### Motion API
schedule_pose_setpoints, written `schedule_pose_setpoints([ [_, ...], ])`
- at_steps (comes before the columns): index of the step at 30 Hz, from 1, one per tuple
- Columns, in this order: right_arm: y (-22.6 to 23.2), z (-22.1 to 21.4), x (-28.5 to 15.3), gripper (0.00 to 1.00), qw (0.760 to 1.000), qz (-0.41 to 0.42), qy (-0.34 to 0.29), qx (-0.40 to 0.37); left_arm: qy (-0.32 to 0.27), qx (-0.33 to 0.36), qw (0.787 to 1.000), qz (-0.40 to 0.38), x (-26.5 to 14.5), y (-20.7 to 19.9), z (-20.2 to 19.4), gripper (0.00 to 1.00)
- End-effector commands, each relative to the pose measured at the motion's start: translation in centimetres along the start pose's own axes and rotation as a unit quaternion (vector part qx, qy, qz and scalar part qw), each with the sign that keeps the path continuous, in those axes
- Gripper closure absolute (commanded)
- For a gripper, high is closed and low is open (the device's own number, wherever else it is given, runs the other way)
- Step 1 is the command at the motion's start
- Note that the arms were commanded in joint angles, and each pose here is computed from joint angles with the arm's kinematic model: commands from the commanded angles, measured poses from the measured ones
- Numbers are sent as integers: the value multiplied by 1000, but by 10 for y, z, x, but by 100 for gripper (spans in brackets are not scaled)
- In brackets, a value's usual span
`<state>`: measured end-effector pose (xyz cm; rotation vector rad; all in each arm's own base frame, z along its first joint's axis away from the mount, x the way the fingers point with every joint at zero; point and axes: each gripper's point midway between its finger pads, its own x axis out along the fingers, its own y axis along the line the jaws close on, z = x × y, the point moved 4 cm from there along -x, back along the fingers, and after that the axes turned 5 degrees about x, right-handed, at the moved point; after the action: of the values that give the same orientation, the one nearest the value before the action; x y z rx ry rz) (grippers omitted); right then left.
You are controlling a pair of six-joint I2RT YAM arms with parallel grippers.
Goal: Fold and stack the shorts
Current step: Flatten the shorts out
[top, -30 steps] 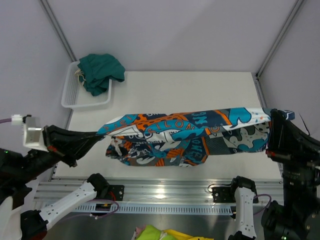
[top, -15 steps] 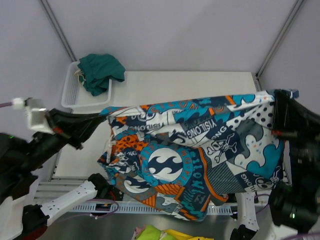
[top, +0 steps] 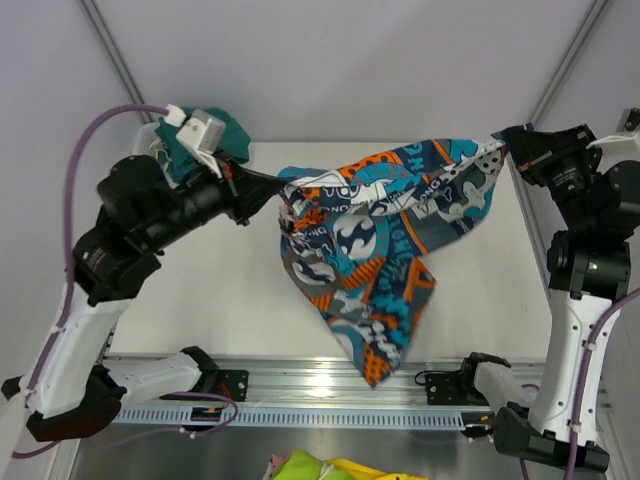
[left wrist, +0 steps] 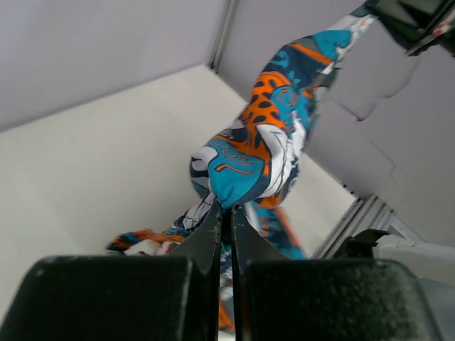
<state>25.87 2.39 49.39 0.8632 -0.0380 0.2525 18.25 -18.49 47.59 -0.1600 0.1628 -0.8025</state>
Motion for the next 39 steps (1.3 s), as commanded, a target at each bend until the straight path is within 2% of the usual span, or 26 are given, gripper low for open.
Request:
schedule_pose_setpoints([
  [1, 82, 30, -39, 100, 990, 103, -61, -79, -124, 22, 989, -73, -56, -33, 65, 100],
  [3, 105, 35, -61, 100, 984, 128, -78, -97, -141, 33, 984, -108, -76, -45, 66, 100],
  [5, 126, 36, -88, 100, 976, 157, -100, -110, -147, 41, 980, -127, -80, -48, 56, 100],
  [6, 132, 36, -98, 100, 974, 165, -110, -114, -168, 50, 975, -136, -99, -52, 58, 100],
  [13, 186, 34, -185, 100, 945, 220, -188, -153, -216, 61, 968, -112, -143, -50, 54, 100],
  [15, 190, 35, -185, 100, 947, 210, -188, -154, -220, 57, 969, -98, -157, -50, 63, 100],
  [16, 197, 36, -189, 100, 948, 200, -189, -160, -205, 45, 975, -74, -145, -43, 65, 100],
  [17, 198, 37, -183, 100, 951, 193, -180, -158, -194, 41, 978, -64, -139, -40, 66, 100],
  [18, 188, 46, -156, 100, 961, 173, -157, -146, -195, 38, 979, -52, -147, -39, 76, 100],
  [20, 188, 46, -137, 100, 971, 163, -115, -129, -136, 13, 991, 15, -103, -17, 72, 100],
  [21, 173, 53, -114, 100, 979, 148, -92, -108, -136, 9, 990, 22, -108, -18, 84, 100],
  [22, 169, 52, -106, 100, 982, 148, -69, -99, -98, 3, 995, 31, -76, -12, 77, 100],
  [24, 142, 56, -86, 100, 989, 121, -54, -63, -73, -8, 997, 34, -52, -5, 73, 100],
  [26, 109, 55, -66, 100, 996, 81, -30, -30, -28, -51, 998, 27, -20, 18, 50, 100],
  [27, 79, 48, -52, 100, 998, 54, -8, -6, -43, -62, 997, 12, -12, 25, 53, 100],
  [28, 37, 39, -34, 100, 1000, 11, 8, 28, -11, -112, 994, 9, 11, 54, 19, 100],
  [29, 32, 37, -30, 100, 1000, 2, 7, 24, 13, -139, 990, 18, 16, 66, 0, 100],
  [30, -3, 13, -12, 100, 997, -28, 48, 50, 2, -146, 989, 22, 23, 76, -3, 100],
  [31, -23, -1, -1, 100, 996, -45, 65, 43, 41, -175, 983, 46, 36, 97, -45, 100],
  [32, -51, -14, 15, 100, 993, -77, 75, 55, 47, -181, 981, 60, 40, 106, -57, 100],
  [33, -84, -53, 27, 100, 984, -101, 122, 82, 54, -194, 977, 66, 49, 116, -76, 100],
  [34, -96, -64, 38, 100, 984, -96, 124, 86, 54, -200, 976, 69, 53, 121, -85, 100],
  [36, -144, -104, 49, 100, 972, -149, 141, 111, 68, -230, 966, 92, 68, 141, -126, 100],
  [39, -176, -126, 71, 100, 973, -163, 120, 106, 88, -257, 952, 139, 92, 173, -172, 100],
])
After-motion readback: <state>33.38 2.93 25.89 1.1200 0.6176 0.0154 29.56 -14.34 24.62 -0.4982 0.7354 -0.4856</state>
